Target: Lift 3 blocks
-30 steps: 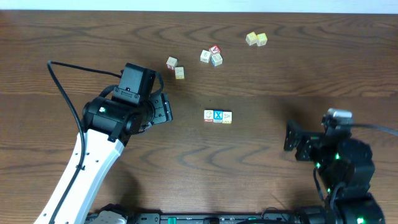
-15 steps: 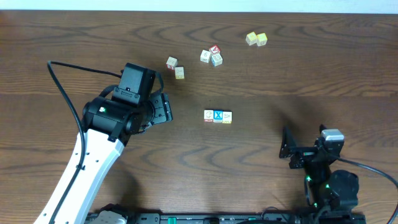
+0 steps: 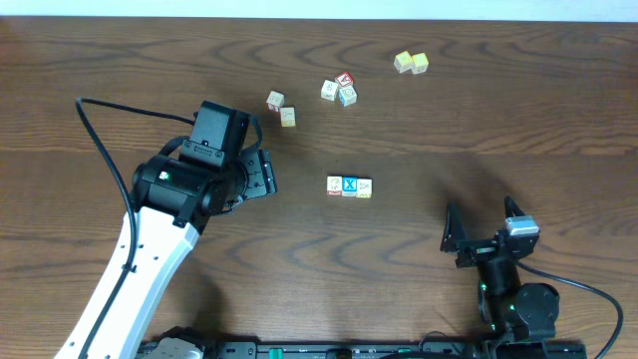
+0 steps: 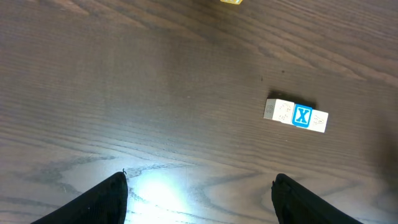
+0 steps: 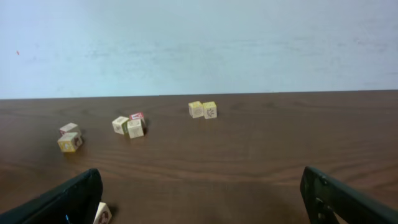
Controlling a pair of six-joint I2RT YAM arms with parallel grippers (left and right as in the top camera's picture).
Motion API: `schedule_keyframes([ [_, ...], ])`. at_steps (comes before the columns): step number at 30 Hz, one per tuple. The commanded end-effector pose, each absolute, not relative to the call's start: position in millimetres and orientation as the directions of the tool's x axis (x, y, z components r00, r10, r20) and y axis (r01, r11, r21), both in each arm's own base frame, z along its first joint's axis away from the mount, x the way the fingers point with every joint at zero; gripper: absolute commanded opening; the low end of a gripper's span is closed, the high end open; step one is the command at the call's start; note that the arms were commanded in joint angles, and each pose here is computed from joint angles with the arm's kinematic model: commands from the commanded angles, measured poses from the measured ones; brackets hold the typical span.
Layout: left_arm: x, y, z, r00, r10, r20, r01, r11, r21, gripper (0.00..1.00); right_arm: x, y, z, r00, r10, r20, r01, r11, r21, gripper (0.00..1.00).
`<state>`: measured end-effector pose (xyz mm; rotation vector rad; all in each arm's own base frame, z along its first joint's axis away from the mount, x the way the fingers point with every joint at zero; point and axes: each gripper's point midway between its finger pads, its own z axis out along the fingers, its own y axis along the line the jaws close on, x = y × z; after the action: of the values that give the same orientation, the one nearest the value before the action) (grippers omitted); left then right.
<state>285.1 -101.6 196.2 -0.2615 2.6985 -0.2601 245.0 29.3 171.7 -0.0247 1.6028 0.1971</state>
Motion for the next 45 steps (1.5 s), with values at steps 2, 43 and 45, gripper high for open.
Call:
schedule_keyframes([
  [2, 287, -99, 199, -0.891, -0.224, -0.395, -0.147, 0.965, -0.216, 0.75, 245, 29, 172, -0.021, 0.067, -0.998, -0.142, 0.987, 0.069, 0.99],
  [43, 287, -99, 199, -0.891, -0.224, -0.395, -0.147, 0.965, -0.216, 0.75, 245, 21, 158, -0.067, -0.010, -0.998, -0.112, 0.994, -0.003, 0.99],
  [45, 287, -99, 199, -0.891, -0.224, -0.395, -0.147, 0.965, -0.215, 0.75, 245, 21, 158, -0.067, -0.010, -0.998, -0.112, 0.994, -0.003, 0.99],
])
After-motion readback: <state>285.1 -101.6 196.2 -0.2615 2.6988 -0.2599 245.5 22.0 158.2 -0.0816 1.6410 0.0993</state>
